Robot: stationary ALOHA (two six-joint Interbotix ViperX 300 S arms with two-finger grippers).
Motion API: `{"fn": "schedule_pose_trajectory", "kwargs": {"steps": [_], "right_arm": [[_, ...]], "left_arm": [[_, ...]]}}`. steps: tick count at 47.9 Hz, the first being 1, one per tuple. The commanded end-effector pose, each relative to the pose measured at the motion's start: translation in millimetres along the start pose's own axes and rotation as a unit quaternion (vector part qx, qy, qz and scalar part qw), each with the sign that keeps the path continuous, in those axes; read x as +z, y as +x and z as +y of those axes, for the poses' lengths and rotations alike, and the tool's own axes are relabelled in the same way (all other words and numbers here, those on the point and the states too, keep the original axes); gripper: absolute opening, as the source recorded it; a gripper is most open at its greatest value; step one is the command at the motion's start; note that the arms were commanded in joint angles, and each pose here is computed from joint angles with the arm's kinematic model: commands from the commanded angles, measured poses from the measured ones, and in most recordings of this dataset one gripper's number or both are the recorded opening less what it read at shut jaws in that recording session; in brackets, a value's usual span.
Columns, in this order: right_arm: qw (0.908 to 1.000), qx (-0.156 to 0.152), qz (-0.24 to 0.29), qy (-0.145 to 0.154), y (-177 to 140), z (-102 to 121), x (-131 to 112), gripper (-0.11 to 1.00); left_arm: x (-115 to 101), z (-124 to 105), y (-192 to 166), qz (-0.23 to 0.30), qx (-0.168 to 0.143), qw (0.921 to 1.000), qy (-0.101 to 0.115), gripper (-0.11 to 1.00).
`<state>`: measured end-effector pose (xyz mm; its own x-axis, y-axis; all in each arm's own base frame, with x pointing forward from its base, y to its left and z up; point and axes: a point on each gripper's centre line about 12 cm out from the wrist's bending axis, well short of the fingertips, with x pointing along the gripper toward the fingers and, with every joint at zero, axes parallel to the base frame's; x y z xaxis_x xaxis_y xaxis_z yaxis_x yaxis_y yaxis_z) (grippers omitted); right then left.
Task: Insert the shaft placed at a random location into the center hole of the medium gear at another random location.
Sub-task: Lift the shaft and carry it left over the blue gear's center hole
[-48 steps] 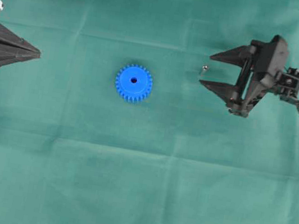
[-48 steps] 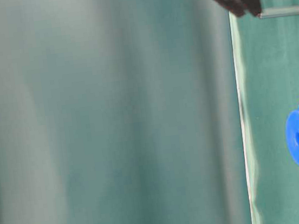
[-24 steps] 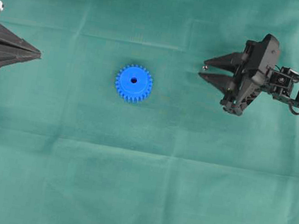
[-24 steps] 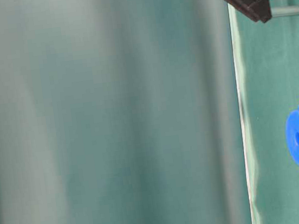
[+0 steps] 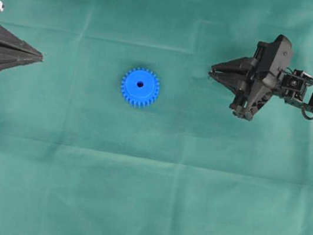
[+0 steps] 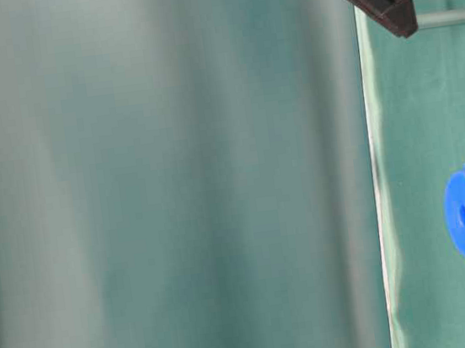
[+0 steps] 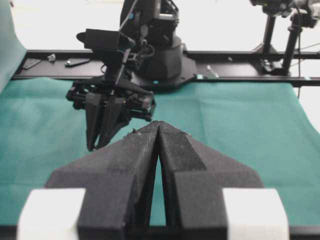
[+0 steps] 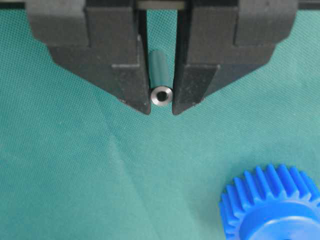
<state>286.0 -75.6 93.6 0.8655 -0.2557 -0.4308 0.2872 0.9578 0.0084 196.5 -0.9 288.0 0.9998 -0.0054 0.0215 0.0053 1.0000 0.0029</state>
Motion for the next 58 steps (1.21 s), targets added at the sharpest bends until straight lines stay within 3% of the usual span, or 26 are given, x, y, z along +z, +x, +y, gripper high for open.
{"fn": "schedule_pose_trajectory", "kwargs": {"steps": [1, 16, 36, 58], "right_arm": [[0.9997, -0.003, -0.026, -0.003, -3, -2, 20, 0.13], [0.9992, 0.007, -0.04, -0.004, -29, 1, 70, 0.13], [0.9992, 0.008, -0.04, -0.002, -33, 2, 77, 0.13], [0.9975, 0.049, -0.048, -0.016, 16, 36, 106, 0.13]], "left_arm": [[10, 0, 2, -0.013, 0.0, 0.9999, 0.001, 0.0], [10, 0, 2, -0.013, 0.0, 0.9999, 0.002, 0.0], [10, 0, 2, -0.013, 0.0, 0.9999, 0.001, 0.0], [10, 0, 3, -0.012, 0.0, 0.9999, 0.001, 0.0]]}}
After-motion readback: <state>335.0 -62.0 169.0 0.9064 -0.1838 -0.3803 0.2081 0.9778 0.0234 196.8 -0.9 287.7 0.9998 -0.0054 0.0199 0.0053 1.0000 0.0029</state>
